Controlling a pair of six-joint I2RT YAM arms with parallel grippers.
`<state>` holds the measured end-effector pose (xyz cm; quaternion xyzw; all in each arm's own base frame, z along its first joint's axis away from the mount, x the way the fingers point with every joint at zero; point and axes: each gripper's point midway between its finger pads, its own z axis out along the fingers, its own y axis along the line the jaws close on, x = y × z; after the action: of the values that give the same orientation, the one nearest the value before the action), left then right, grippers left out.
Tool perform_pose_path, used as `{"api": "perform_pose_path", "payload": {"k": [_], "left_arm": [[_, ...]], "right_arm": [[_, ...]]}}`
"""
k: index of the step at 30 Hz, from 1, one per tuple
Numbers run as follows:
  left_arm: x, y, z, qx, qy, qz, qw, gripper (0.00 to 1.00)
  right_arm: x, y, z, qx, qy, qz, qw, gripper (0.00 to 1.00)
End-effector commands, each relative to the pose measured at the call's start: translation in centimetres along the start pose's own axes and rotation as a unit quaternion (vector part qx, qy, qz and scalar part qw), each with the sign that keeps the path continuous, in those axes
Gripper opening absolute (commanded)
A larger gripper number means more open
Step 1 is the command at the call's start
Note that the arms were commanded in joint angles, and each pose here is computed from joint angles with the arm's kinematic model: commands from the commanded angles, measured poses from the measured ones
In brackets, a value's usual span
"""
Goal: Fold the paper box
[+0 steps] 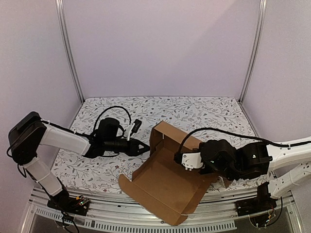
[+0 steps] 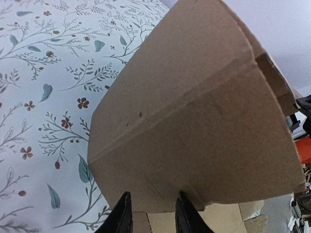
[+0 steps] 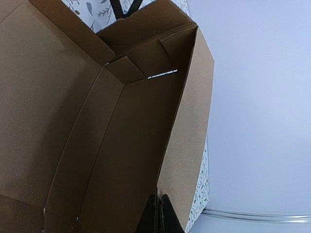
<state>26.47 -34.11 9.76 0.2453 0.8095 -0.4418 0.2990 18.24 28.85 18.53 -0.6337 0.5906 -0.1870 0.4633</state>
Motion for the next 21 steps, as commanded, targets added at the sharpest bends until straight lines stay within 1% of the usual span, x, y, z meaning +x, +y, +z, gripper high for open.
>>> {"api": "perform_pose_path", "payload": {"k": [1, 6, 10, 13, 16, 21], "left_arm": [[0.0, -2.1, -2.7, -0.019, -0.012, 0.004, 1.0, 0.3], [-1.0, -1.4, -6.8, -0.107, -0.033, 0.0, 0.994, 0.34], [-0.8, -1.1, -9.7, -0.154, -0.032, -0.03, 0.987, 0.35], [-0.3, -2.4, -10.9, -0.133, -0.034, -0.058, 0.989, 0.35], [1.1, -3.4, -11.3, -0.105, -0.03, -0.092, 0.99, 0.35], [3.6, -3.5, -10.0, -0.092, -0.004, -0.11, 0.99, 0.36]], "right_arm": [[-1.2, 1.4, -2.1, -0.098, -0.048, 0.022, 0.994, 0.0], [-1.1, -0.2, -2.2, -0.123, -0.06, 0.068, 0.988, 0.0], [-0.5, -1.3, -1.0, -0.124, -0.043, 0.098, 0.987, 0.0], [0.3, -1.7, -0.1, -0.129, -0.031, 0.127, 0.983, 0.0], [1.0, -2.4, 0.2, -0.137, -0.029, 0.167, 0.976, 0.0], [1.4, -3.4, 0.2, -0.148, -0.042, 0.215, 0.964, 0.0]]}}
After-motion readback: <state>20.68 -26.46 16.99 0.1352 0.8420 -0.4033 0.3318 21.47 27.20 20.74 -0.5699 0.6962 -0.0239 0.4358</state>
